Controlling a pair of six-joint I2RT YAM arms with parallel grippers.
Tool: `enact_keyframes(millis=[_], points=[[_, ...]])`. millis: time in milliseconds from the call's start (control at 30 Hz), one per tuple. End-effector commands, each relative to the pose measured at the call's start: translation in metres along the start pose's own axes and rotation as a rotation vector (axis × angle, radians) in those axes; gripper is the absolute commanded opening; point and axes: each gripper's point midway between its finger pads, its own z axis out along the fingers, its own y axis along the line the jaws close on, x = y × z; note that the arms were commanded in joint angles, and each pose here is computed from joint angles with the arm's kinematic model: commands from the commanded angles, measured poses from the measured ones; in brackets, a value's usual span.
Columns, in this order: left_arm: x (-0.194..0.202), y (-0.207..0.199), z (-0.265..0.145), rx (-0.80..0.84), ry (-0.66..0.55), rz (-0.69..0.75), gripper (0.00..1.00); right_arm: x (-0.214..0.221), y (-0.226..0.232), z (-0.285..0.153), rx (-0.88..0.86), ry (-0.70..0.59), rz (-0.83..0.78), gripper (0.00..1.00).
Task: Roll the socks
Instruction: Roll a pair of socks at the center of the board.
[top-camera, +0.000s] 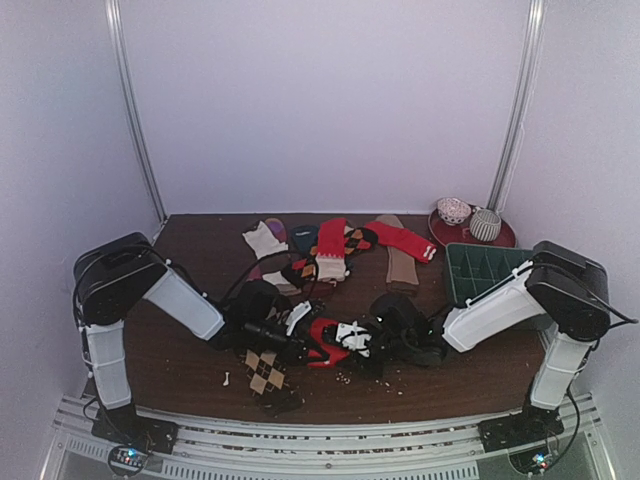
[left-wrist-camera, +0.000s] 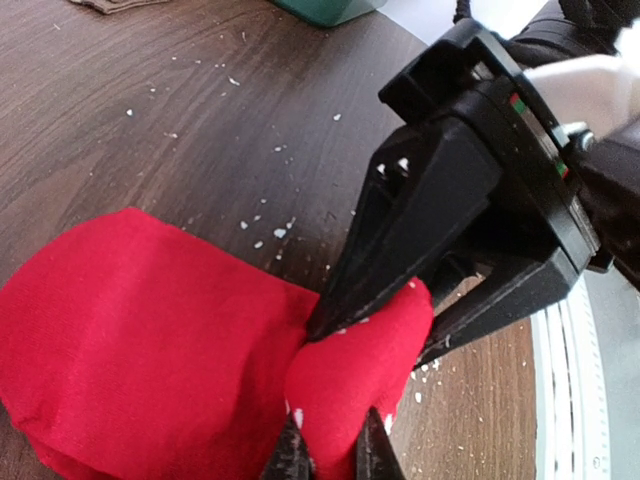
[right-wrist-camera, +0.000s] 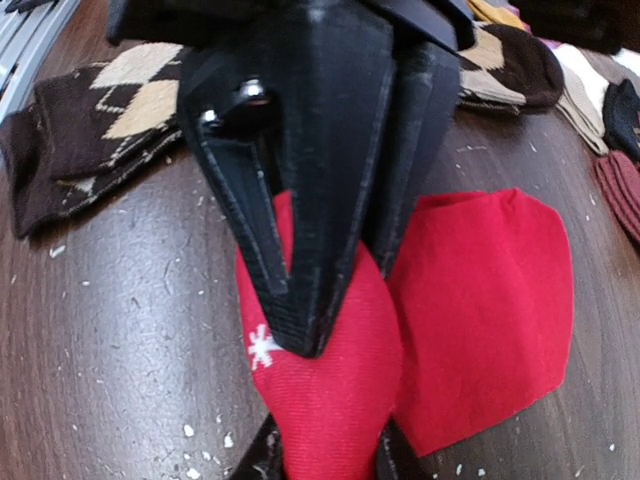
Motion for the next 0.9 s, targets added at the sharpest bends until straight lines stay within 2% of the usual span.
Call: enact_keyframes(millis=[0, 67, 167, 233, 267, 333, 367, 500, 700, 867], points=[[0.113, 0.031, -0.010, -0.167, 0.329, -0.230, 0.02, 0.011, 0.009, 0.004, -0.052, 0.071, 0.097, 0.18], [0.096, 0.035, -0.012, -0.205, 0.296, -0.180, 0.23, 0.016, 0.015, 0.004, -0.105, 0.109, 0.165, 0.18], [0.055, 0.041, -0.026, -0.304, 0.206, -0.080, 0.38, 0.031, 0.021, 0.003, -0.177, 0.191, 0.316, 0.18], [0.015, 0.031, -0.041, -0.332, 0.077, 0.005, 0.48, 0.043, 0.027, 0.002, -0.237, 0.251, 0.416, 0.18], [-0.001, 0.023, -0.049, -0.332, 0.016, 0.048, 0.57, 0.048, 0.029, 0.001, -0.264, 0.278, 0.462, 0.18], [-0.031, 0.003, -0.068, -0.325, -0.107, 0.144, 0.84, 0.058, 0.031, 0.001, -0.302, 0.334, 0.536, 0.19], [-0.039, -0.005, -0.075, -0.315, -0.144, 0.188, 0.89, 0.061, 0.031, 0.001, -0.320, 0.355, 0.575, 0.19], [-0.054, -0.027, -0.086, -0.282, -0.235, 0.333, 0.93, 0.073, 0.025, 0.000, -0.383, 0.405, 0.757, 0.18], [-0.052, -0.014, -0.053, -0.237, -0.176, 0.388, 0.93, 0.085, 0.026, 0.001, -0.440, 0.473, 0.871, 0.18], [-0.042, -0.005, -0.030, -0.190, -0.129, 0.385, 0.90, 0.094, 0.026, 0.001, -0.434, 0.510, 0.889, 0.18]])
